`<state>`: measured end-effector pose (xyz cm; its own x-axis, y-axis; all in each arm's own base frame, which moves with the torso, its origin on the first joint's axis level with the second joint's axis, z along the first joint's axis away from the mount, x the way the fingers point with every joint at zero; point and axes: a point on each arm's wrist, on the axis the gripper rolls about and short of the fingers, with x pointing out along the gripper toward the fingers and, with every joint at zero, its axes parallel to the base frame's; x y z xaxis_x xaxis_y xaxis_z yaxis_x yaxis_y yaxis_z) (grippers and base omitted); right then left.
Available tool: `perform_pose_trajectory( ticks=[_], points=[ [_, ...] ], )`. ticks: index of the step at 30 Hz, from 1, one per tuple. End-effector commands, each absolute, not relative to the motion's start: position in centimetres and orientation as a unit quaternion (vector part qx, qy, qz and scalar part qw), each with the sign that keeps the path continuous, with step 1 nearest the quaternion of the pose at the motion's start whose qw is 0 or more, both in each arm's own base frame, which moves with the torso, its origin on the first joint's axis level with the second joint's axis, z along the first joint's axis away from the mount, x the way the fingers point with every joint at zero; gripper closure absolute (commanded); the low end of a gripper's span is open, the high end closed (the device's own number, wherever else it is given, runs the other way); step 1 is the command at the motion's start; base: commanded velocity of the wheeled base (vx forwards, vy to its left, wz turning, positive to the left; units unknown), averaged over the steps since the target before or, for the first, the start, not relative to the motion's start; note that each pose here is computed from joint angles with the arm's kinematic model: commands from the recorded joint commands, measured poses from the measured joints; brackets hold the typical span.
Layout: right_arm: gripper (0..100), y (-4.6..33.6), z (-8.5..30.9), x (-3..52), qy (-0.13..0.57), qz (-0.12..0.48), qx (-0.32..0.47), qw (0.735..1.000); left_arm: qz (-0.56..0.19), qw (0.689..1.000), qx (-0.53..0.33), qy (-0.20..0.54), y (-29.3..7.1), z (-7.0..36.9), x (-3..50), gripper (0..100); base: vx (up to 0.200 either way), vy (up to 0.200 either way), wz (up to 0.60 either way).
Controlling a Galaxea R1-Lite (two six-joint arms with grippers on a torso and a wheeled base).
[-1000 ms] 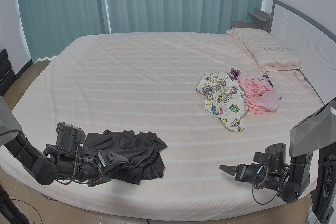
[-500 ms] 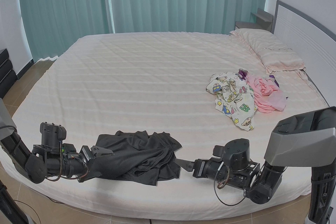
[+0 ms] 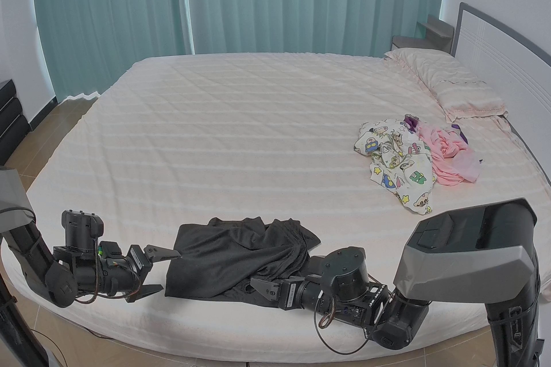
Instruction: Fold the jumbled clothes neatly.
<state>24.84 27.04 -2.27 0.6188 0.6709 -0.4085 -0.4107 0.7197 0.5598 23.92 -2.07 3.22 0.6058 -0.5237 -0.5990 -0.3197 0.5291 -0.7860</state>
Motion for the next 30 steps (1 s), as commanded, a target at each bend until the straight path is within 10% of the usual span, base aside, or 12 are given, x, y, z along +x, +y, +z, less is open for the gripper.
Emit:
perform_pose_trajectory(
  ticks=[1, 24, 25, 30],
  points=[
    [0, 27.0, -3.3, 24.7, 0.316, 0.297, 0.202, 0.878, -0.06, 0.75, -0.482, 0.449, -2.0, 2.6, 23.9, 0, 0.0, 0.0, 0.0],
    [0, 26.9, -6.0, 28.3, 0.307, 0.263, 0.21, 0.89, -0.061, 0.751, -0.48, 0.449, -2.1, 2.5, 24.0, 0, 0.0, 0.0, 0.0],
    [100, 27.0, -6.1, 28.4, 0.309, 0.262, 0.209, 0.89, -0.061, 0.751, -0.48, 0.45, -2.1, 2.5, 24.0, 0, 0.0, 0.0, 0.0],
    [100, 27.3, -5.9, 28.8, 0.306, 0.257, 0.208, 0.893, -0.063, 0.752, -0.479, 0.448, -2.1, 2.4, 24.1, 0, 0.0, 0.0, 0.0]
  ],
)
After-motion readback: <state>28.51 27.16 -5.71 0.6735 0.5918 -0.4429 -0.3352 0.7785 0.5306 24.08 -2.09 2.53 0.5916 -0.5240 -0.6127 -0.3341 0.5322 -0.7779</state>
